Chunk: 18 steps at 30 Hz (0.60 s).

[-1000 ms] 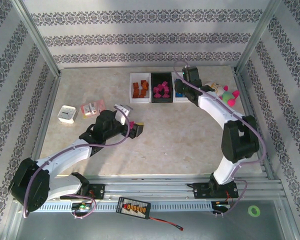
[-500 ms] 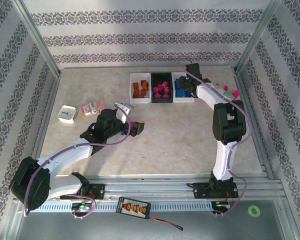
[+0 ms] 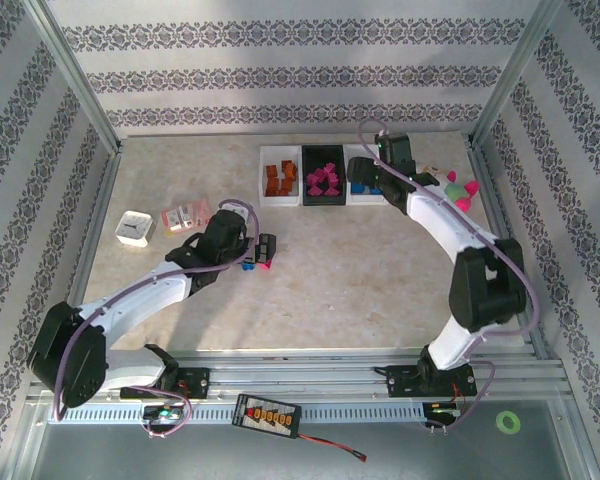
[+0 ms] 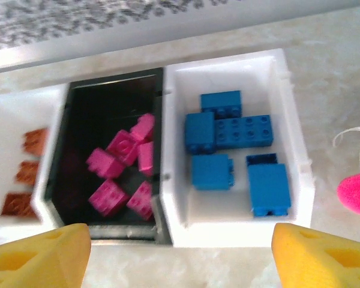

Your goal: Sort the legos into containers by color

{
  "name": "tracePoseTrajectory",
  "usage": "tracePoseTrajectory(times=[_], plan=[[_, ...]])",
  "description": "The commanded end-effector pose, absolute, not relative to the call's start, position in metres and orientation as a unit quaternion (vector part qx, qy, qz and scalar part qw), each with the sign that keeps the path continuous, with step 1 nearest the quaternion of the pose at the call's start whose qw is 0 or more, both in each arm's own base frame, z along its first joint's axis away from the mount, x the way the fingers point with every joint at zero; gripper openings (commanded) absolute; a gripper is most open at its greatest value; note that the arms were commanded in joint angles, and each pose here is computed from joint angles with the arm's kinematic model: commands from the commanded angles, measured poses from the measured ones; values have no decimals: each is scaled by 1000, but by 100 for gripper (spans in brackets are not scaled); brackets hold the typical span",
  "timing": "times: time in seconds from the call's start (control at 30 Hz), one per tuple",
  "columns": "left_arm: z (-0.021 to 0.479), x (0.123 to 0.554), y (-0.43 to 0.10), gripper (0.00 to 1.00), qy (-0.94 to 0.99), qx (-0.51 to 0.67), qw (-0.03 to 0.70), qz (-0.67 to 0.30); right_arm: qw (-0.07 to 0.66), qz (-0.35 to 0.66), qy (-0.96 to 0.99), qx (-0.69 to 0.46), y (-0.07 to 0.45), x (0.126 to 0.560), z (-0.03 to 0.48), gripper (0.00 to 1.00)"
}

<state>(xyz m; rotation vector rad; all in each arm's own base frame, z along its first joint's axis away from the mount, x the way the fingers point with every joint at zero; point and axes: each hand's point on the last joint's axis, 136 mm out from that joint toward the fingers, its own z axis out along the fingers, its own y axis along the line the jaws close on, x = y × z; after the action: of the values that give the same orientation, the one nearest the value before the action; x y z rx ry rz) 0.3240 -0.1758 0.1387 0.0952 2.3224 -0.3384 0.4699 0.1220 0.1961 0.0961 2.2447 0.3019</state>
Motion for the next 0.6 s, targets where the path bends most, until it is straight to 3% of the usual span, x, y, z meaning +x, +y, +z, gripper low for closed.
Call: tracePoseTrajectory(times=[0.0, 0.2, 0.4, 0.57], plan=[[116, 312, -159, 94, 941, -28, 324, -91, 433, 134, 891, -23, 142, 437, 203, 80], [90, 307, -166, 85, 965, -32, 248, -74, 420, 146, 893, -66, 162, 382, 193, 81], [76, 314, -190, 58, 972, -4, 214, -97, 407, 156, 898, -58, 164, 357, 179, 81], [65, 322, -202, 54, 977, 18, 192, -90, 407, 159, 897, -59, 167, 357, 180, 81]])
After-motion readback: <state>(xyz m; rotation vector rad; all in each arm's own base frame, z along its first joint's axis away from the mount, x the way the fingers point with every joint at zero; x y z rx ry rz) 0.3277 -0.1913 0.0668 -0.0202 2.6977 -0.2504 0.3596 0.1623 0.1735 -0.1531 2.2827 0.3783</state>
